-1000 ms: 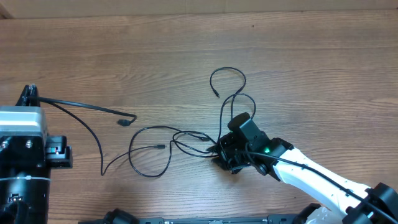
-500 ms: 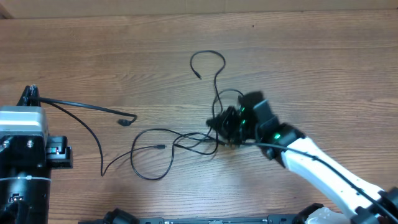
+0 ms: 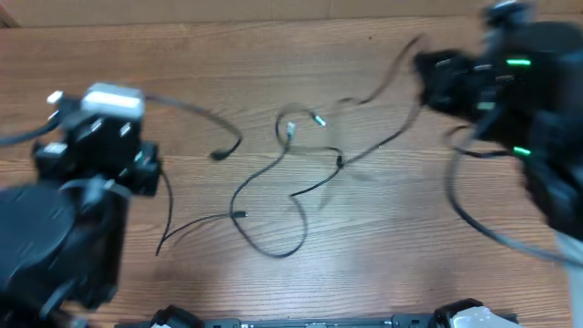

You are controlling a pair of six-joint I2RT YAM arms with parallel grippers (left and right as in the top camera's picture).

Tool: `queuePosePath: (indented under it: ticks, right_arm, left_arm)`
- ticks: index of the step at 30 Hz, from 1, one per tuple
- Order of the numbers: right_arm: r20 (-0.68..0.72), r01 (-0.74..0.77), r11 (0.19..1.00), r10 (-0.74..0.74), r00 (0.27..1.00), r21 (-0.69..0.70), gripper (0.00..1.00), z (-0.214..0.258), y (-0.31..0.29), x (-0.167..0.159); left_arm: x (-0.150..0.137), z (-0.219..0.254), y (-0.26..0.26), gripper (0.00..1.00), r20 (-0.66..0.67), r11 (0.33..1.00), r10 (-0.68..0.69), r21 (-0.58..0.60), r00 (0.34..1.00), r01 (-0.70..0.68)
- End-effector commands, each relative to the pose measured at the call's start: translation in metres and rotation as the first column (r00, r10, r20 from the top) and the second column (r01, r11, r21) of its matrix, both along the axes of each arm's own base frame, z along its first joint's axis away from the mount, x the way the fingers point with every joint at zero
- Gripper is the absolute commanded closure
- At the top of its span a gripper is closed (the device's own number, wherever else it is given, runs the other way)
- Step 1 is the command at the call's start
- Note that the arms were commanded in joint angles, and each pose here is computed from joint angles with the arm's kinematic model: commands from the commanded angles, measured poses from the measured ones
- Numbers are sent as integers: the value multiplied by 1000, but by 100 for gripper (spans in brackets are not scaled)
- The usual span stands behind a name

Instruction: Untangle cables

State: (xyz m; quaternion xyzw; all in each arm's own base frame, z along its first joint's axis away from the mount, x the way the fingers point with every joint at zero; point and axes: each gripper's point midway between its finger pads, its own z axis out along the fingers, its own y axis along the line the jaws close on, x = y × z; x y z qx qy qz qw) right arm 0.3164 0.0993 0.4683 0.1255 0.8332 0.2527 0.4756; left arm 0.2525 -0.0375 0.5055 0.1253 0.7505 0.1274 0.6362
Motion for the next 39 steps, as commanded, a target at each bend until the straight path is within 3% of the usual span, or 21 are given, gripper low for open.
queuePosePath:
  ticks: [1, 4, 8, 11, 15, 21, 28, 33, 39]
  right_arm:
    - [220, 206, 973, -179, 959, -103, 96, 68, -58, -24]
    - [331, 366, 922, -309, 892, -127, 96, 103, -97, -44]
    - [368, 546, 804, -447, 815, -234, 96, 108, -141, -49]
    - [353, 626, 692, -520, 778, -360, 96, 96, -170, -29]
    - [300, 684, 608, -618, 727, -403, 96, 72, -213, 17]
    - [188, 612, 666, -597, 780, -425, 96, 12, -267, 105]
    - [158, 606, 605, -628, 762, -516, 96, -56, -348, 173]
    - [165, 636, 575, -662, 731, -514, 96, -99, -392, 207]
    - [43, 588, 593, -683, 729, -551, 96, -194, -421, 238]
  left_arm:
    - [16, -11, -23, 96, -41, 997, -73, -42, 996, 72]
    - [23, -9, -51, 96, -32, 976, -204, -85, 978, 201]
    - [23, -7, -71, 96, -24, 946, -302, -127, 953, 297]
    - [21, -10, -86, 96, -36, 917, -379, -148, 925, 370]
    - [21, -13, -95, 96, -48, 898, -422, -157, 905, 411]
    - [20, -26, -95, 96, -98, 902, -421, -154, 902, 404]
    - [12, -39, -103, 96, -156, 875, -477, -172, 865, 452]
    - [8, -45, -109, 95, -177, 859, -506, -183, 844, 477]
    - [9, -44, -109, 92, -176, 859, -507, -184, 844, 478]
